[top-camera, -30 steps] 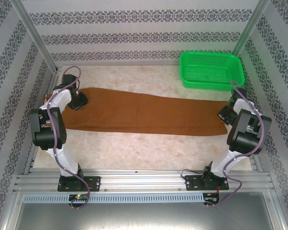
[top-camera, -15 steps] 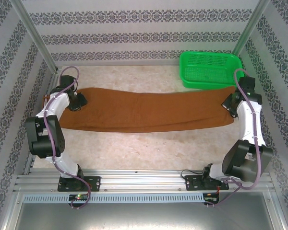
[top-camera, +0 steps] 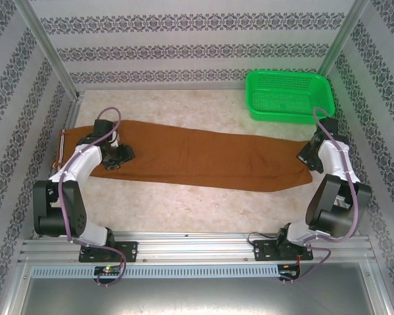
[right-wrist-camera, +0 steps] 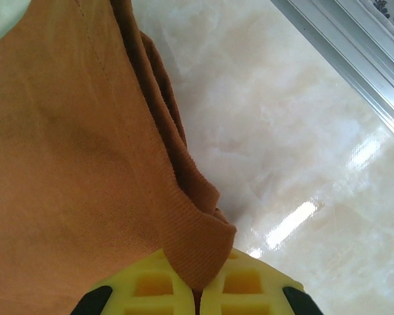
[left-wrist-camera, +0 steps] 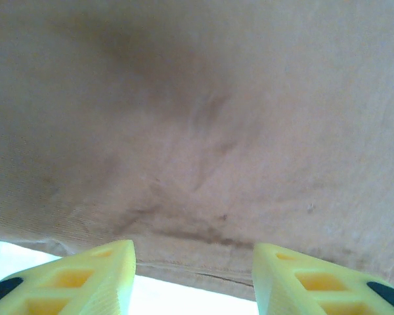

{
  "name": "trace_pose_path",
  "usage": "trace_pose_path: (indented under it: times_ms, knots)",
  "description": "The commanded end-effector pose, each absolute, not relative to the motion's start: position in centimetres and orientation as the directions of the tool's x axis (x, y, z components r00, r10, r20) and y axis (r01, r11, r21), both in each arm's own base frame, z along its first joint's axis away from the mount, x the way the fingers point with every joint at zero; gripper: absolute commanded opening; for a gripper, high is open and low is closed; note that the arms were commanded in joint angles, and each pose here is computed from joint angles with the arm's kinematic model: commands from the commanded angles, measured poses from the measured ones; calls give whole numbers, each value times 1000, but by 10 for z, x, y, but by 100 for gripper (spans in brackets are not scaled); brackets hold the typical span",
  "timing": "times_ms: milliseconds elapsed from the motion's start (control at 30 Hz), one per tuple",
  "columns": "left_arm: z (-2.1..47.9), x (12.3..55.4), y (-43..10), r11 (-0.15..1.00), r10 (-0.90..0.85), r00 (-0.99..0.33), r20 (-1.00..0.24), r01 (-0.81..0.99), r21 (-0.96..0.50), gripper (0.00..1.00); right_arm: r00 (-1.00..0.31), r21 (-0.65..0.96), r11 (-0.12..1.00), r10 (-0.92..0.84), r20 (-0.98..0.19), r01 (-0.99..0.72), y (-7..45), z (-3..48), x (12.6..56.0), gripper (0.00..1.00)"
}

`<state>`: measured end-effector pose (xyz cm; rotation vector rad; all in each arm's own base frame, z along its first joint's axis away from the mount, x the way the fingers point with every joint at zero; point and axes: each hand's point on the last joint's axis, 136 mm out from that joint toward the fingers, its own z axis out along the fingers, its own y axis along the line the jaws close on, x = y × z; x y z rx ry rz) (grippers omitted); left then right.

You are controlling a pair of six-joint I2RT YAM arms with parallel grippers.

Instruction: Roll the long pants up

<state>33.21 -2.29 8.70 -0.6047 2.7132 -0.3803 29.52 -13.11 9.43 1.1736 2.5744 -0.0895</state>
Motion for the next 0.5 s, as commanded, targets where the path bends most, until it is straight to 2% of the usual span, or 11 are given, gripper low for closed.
trace_pose_path:
  times_ms: [0,200,467]
  knots:
    - [86,316,-35,889,-410,-883,-228,-331,-316,52,-606,83,649,743,-286,757,-130,79,295,0]
    - [74,298,-42,894,-397,-900,-178,-336,-295,55,-614,77,653,741,-273,754,-128,67,293,0]
    - [52,295,-52,909,-363,-924,-117,-323,-263,56,-615,79,649,748,-250,757,-127,56,296,0]
